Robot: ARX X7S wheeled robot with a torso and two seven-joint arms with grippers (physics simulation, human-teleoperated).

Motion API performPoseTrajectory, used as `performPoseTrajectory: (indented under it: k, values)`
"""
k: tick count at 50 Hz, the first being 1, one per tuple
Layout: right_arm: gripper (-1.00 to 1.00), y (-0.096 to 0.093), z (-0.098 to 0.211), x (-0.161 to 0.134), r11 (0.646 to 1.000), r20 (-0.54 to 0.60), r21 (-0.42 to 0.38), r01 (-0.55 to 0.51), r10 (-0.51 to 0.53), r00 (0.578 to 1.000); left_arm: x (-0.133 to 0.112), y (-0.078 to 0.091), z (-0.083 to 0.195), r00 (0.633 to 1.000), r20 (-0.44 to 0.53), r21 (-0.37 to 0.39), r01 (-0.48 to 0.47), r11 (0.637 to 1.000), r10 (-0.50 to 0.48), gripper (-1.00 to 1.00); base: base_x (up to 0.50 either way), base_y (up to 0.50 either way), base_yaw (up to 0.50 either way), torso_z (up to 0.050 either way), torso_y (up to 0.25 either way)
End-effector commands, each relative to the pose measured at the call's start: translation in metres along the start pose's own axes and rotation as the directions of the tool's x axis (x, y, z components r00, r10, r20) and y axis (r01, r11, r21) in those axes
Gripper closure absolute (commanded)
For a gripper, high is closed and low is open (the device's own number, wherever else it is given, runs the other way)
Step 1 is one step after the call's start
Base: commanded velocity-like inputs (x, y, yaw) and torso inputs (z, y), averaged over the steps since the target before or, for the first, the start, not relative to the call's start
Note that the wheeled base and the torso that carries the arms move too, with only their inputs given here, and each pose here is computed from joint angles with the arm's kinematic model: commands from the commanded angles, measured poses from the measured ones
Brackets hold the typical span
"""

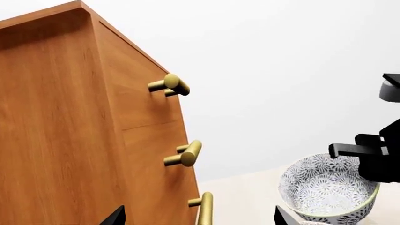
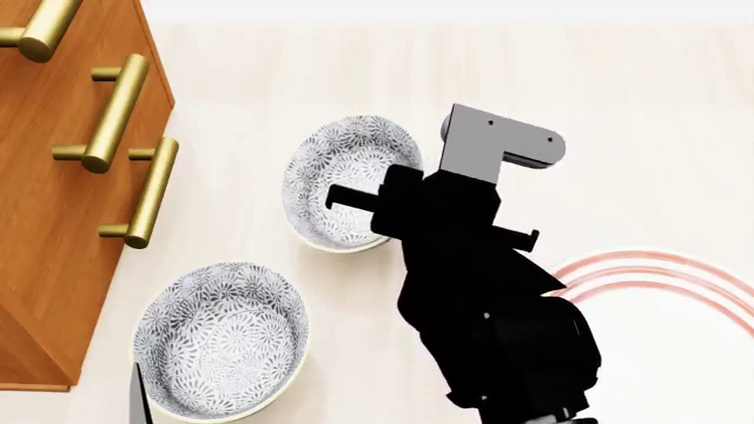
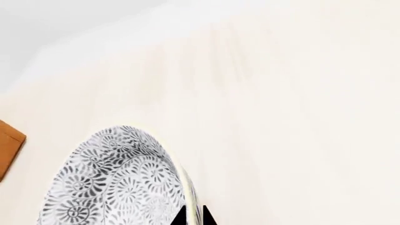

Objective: Pick up the bowl and put it in the front on the plate.

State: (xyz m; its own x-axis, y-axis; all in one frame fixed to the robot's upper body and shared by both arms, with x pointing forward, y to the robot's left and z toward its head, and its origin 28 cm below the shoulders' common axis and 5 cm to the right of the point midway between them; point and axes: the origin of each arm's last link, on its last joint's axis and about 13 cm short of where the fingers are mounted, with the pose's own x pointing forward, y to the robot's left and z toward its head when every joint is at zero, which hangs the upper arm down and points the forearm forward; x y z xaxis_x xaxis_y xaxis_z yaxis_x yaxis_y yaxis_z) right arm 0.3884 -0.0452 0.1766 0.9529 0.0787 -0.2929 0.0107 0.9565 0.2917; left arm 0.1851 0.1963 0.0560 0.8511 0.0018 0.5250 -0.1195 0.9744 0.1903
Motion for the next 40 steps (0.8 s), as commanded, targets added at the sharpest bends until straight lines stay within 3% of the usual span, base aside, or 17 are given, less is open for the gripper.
performPoseTrajectory:
  k: [1,8,23,40]
  values:
    - [1.0,0.008,0.016,-0.011,0.997,0.133,-0.065,-0.05,0.058,0.989,0.0,0.0,0.0,1.0,0.004,0.004,0.003,1.0,-0.003,-1.0,0.0,0.0,0.0,0.0,0.0]
    - [1.0,0.012,0.039,-0.028,0.99,0.259,-0.117,-0.078,0.106,0.96,0.0,0.0,0.0,1.0,0.006,0.004,0.002,1.0,-0.002,-1.0,0.0,0.0,0.0,0.0,0.0]
    - [1.0,0.007,0.071,-0.065,0.98,0.359,-0.156,-0.126,0.174,0.917,0.001,0.001,0.001,1.0,0.008,0.007,-0.01,1.0,0.009,-1.0,0.0,0.0,0.0,0.0,0.0]
    - [1.0,-0.024,0.095,-0.115,0.963,0.445,-0.236,-0.126,0.223,0.867,0.001,0.0,0.0,1.0,0.003,0.003,-0.004,1.0,0.004,-1.0,0.0,0.0,0.0,0.0,0.0]
